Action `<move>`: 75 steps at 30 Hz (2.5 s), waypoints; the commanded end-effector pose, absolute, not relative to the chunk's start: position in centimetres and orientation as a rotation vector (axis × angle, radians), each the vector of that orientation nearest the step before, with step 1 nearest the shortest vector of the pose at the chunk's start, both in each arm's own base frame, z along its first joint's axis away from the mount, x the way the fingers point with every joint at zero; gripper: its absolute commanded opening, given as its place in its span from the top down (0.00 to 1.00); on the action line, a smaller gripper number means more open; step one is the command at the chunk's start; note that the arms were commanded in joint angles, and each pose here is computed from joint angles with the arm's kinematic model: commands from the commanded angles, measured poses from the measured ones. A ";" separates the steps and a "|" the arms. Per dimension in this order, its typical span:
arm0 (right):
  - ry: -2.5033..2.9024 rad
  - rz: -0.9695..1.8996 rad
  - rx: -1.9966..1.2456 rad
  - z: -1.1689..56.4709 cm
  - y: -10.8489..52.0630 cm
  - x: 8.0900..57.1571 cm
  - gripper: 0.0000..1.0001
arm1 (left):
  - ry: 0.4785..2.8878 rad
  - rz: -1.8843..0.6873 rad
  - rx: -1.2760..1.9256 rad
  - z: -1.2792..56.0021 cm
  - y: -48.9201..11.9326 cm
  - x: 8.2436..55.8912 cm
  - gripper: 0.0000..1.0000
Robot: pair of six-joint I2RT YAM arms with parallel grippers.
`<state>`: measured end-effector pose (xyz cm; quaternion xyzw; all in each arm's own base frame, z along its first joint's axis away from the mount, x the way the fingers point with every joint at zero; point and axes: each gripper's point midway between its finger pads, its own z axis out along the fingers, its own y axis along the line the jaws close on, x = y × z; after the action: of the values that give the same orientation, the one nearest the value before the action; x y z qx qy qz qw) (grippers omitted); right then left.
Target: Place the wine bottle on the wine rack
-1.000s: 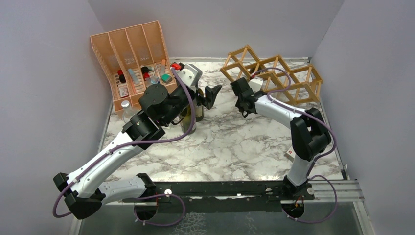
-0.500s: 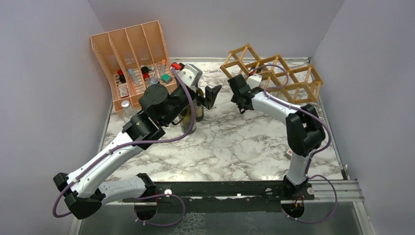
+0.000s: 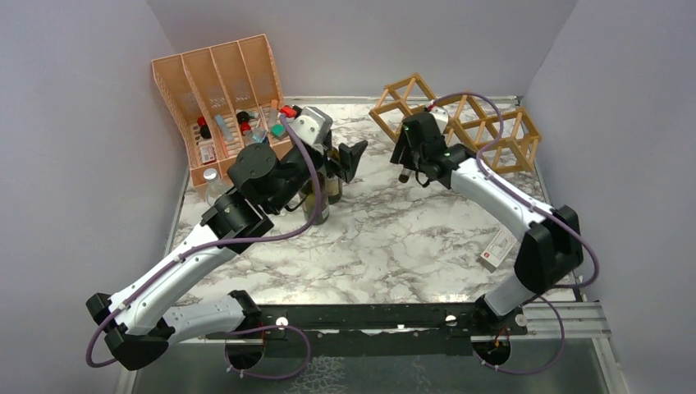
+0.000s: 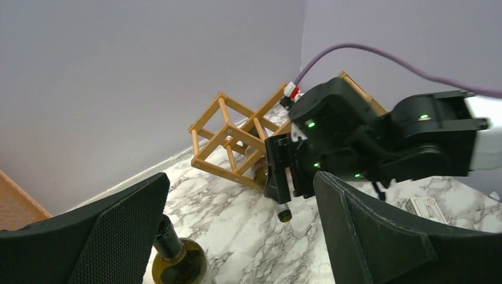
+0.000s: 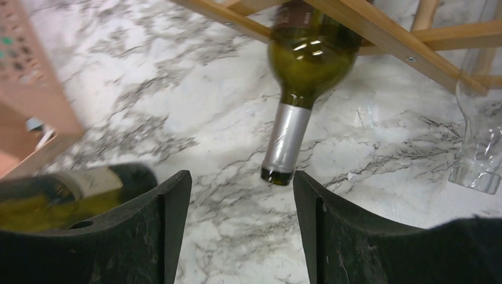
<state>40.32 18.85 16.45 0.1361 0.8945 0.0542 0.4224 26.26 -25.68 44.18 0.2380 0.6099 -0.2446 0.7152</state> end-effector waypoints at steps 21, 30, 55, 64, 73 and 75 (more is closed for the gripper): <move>1.851 0.790 -0.549 30.1 38.6 27.9 0.37 | 1.292 -0.471 0.089 47.2 -16.0 24.5 0.01; 1.813 0.656 -0.583 30.3 43.0 30.6 0.38 | 1.315 -0.356 -0.036 46.7 -12.8 25.0 0.01; 1.657 0.577 -0.662 31.5 41.9 29.3 0.90 | 1.270 -0.349 -0.067 47.3 -12.6 25.3 0.01; 1.703 0.501 -0.431 33.3 32.2 26.7 0.95 | 1.254 -0.446 0.226 46.2 -18.4 25.3 0.01; 1.762 0.412 -0.153 33.0 22.1 24.0 0.99 | 1.170 -0.645 0.763 39.8 -28.9 23.6 0.01; 1.773 0.397 -0.100 33.1 20.5 23.6 0.99 | 1.171 -0.672 0.837 37.9 -30.4 23.5 0.01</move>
<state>23.77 23.97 31.21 -0.1355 0.7733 0.1765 0.5938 25.81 -25.89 40.04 0.2612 0.5828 -0.2425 0.7302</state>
